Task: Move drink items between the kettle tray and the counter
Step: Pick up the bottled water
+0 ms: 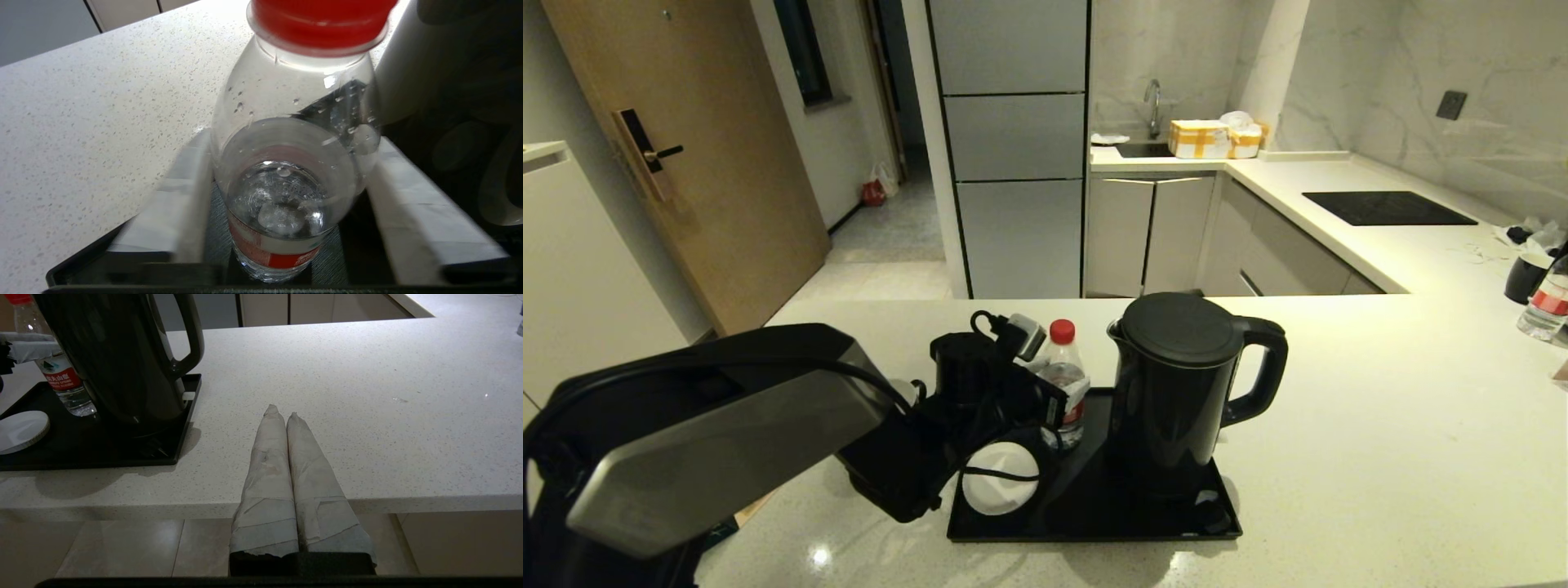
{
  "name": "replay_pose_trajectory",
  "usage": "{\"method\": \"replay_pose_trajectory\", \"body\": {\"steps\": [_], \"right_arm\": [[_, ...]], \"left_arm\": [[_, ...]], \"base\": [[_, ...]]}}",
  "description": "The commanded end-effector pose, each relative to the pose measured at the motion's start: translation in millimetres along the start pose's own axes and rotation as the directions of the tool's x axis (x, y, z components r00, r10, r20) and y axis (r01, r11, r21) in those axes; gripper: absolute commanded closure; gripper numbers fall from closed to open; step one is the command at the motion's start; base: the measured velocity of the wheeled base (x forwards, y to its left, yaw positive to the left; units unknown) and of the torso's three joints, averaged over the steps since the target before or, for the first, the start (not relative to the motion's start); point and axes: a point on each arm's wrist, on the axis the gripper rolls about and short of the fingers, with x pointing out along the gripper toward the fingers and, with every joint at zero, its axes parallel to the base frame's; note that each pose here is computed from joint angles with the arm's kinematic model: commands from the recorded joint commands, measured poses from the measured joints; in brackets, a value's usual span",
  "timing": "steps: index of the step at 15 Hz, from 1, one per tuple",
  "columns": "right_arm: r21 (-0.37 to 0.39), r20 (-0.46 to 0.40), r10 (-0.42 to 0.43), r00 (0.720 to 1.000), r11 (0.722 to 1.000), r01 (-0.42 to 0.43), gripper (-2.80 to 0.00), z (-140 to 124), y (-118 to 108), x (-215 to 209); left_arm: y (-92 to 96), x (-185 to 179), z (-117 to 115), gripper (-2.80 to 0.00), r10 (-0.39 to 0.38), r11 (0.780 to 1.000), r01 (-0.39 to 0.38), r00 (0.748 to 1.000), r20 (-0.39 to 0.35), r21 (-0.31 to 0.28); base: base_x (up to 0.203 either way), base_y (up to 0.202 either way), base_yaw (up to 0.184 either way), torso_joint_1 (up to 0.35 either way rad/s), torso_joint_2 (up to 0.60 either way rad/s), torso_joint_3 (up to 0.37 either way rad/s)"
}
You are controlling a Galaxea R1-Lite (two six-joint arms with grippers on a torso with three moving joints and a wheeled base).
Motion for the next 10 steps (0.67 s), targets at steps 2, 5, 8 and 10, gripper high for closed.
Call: {"method": "replay_pose_trajectory", "body": {"steps": [2, 5, 8, 10], "right_arm": [[0.000, -0.002, 0.001, 1.000, 1.000, -0.001, 0.00, 0, 0, 0], [0.000, -0.002, 0.001, 1.000, 1.000, -0.001, 0.00, 0, 0, 0], [0.000, -0.002, 0.001, 1.000, 1.000, -0.001, 0.00, 0, 0, 0], [0.000, 0.000, 0.001, 1.000, 1.000, -0.001, 0.00, 0, 0, 0]], "left_arm": [[-3.3, -1, 2, 0.00, -0.008, 1.000, 0.008, 1.000, 0.009, 0.001], [-6.7, -7, 12, 0.00, -0.008, 1.000, 0.008, 1.000, 0.028, -0.013], [-7.9, -22, 37, 0.00, 0.040, 0.999, -0.038, 0.996, 0.079, -0.031], [-9.7, -45, 62, 0.00, 0.055, 0.998, -0.051, 0.993, 0.107, -0.042]], "base": [[0.000, 0.000, 0.000, 0.000, 0.00, 0.000], [0.000, 0.000, 0.000, 0.000, 0.00, 0.000], [0.000, 0.000, 0.000, 0.000, 0.00, 0.000], [0.000, 0.000, 0.000, 0.000, 0.00, 0.000]]}}
